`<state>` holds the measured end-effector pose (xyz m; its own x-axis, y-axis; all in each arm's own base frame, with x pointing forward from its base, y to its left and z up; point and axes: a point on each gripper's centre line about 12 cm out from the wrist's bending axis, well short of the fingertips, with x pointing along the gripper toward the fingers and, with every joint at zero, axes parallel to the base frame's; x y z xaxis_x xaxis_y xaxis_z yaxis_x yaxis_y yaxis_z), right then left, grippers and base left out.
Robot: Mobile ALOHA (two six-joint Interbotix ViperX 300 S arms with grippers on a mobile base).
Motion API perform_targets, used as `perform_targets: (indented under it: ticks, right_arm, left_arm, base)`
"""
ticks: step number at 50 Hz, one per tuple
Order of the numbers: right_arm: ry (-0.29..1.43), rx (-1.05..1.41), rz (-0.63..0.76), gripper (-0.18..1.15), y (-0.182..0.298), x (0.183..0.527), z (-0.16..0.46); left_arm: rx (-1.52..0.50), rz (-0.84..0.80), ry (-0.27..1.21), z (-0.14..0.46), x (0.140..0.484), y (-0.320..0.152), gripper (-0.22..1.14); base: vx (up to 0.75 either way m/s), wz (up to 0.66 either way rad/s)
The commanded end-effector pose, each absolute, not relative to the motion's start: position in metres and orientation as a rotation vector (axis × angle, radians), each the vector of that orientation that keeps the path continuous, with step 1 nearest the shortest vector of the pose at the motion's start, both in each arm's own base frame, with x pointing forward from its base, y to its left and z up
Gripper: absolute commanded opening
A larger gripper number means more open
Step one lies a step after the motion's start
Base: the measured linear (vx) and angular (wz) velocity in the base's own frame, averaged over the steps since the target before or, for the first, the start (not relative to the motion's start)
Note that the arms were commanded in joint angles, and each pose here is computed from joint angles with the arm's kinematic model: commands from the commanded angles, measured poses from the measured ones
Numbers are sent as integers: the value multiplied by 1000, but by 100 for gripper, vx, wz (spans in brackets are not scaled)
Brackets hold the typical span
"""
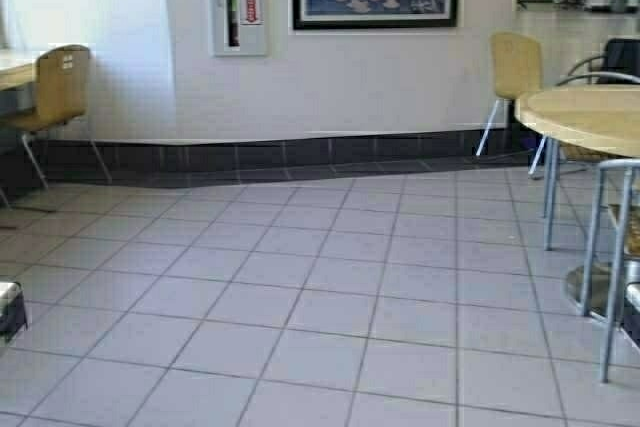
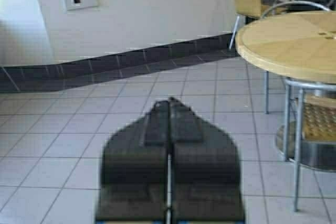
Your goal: Push the chairs under the table
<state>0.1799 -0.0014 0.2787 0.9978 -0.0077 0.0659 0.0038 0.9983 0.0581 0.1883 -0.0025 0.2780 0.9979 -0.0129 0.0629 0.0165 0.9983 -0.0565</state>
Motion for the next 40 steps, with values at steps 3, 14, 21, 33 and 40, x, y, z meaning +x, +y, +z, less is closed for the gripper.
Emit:
perform_targets:
  ticks: [3,14,21,33,40]
  right_arm:
    - [-80,58,-7,4,-2,182,285]
    - [-80,58,-7,4,-2,186,289]
    - [-68,61,-8,4,-2,186,285]
    - [-60,64,-8,4,-2,187,283]
    - [-66,81,-11,4,-2,187,286]
  left_arm:
    - [-59,-17,-90,285,187,-3,3]
    - [-57,-18,-102,289,186,-3,3]
    - [-58,-19,-128,292,180,-3,3]
    - [-59,-20,-171,294,169,-3,3]
    - [-59,-20,-161,290,168,-3,3]
  base:
    - [31,30]
    - [29,36]
    - [26,37]
    - [25,53]
    - [24,53]
